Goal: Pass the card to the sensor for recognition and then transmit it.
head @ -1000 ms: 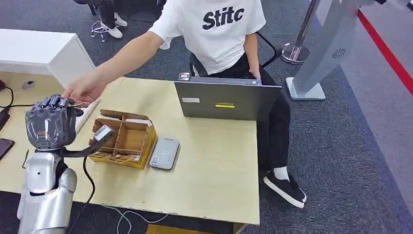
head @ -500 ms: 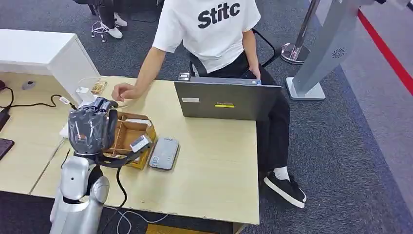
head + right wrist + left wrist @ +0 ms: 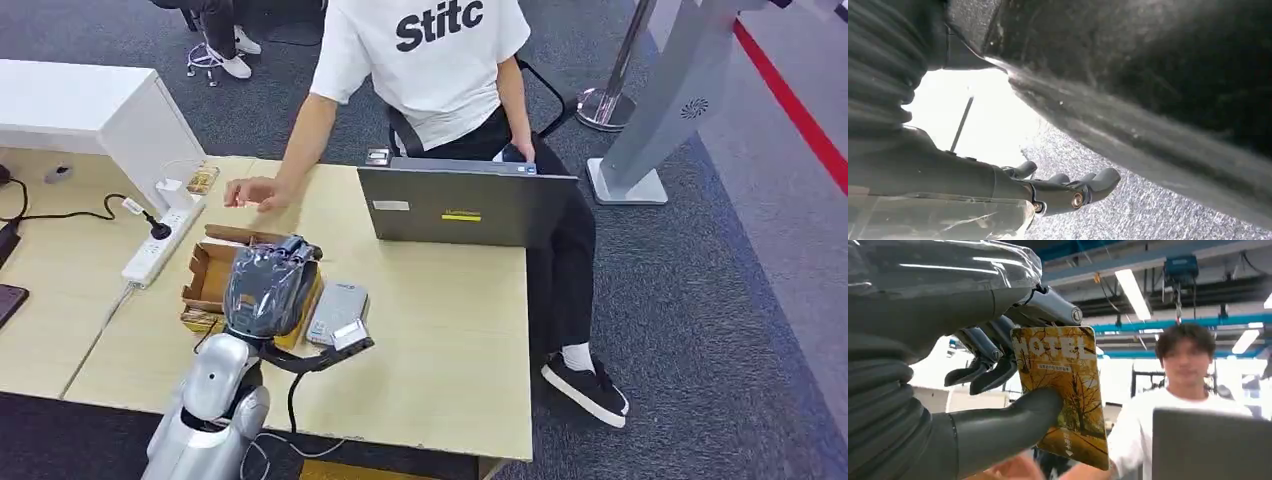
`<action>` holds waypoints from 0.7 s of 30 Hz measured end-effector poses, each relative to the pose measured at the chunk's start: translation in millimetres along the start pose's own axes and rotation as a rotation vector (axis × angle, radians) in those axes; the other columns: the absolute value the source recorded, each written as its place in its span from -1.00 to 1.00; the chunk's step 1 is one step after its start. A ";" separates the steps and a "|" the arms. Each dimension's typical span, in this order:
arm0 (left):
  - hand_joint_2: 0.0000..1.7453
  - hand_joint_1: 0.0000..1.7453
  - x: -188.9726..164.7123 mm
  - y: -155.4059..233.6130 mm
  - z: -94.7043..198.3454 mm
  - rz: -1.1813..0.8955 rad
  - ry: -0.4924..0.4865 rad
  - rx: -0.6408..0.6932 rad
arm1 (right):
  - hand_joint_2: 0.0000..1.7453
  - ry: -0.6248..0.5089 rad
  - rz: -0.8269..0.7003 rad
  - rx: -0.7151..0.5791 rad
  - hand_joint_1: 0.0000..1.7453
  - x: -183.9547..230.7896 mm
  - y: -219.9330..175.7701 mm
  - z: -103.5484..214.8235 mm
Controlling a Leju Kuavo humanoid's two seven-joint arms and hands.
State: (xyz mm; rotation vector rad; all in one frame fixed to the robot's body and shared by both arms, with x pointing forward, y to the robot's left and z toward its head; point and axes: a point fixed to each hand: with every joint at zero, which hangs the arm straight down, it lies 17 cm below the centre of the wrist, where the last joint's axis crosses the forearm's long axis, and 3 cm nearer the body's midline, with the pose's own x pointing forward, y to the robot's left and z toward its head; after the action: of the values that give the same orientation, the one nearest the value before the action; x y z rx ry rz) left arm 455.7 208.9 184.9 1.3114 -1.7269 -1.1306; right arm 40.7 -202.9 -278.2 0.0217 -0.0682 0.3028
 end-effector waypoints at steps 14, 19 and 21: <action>1.00 1.00 -10.3 -87.5 37.7 0.007 0.020 -0.231 | 1.00 -0.003 0.021 -0.002 -1.00 0.1 -0.4 -0.1; 1.00 1.00 -9.9 -102.3 44.7 0.011 0.018 -0.268 | 1.00 -0.004 0.023 -0.002 -1.00 0.1 -0.5 -0.1; 1.00 1.00 -8.3 -108.3 47.3 0.015 0.017 -0.282 | 1.00 -0.004 0.024 -0.002 -1.00 0.1 -0.5 -0.1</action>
State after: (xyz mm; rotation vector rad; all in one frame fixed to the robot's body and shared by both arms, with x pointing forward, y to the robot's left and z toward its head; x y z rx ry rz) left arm 456.1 215.5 66.7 1.1284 -1.4982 -1.2970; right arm 40.9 -203.3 -278.2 0.0195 -0.0725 0.3265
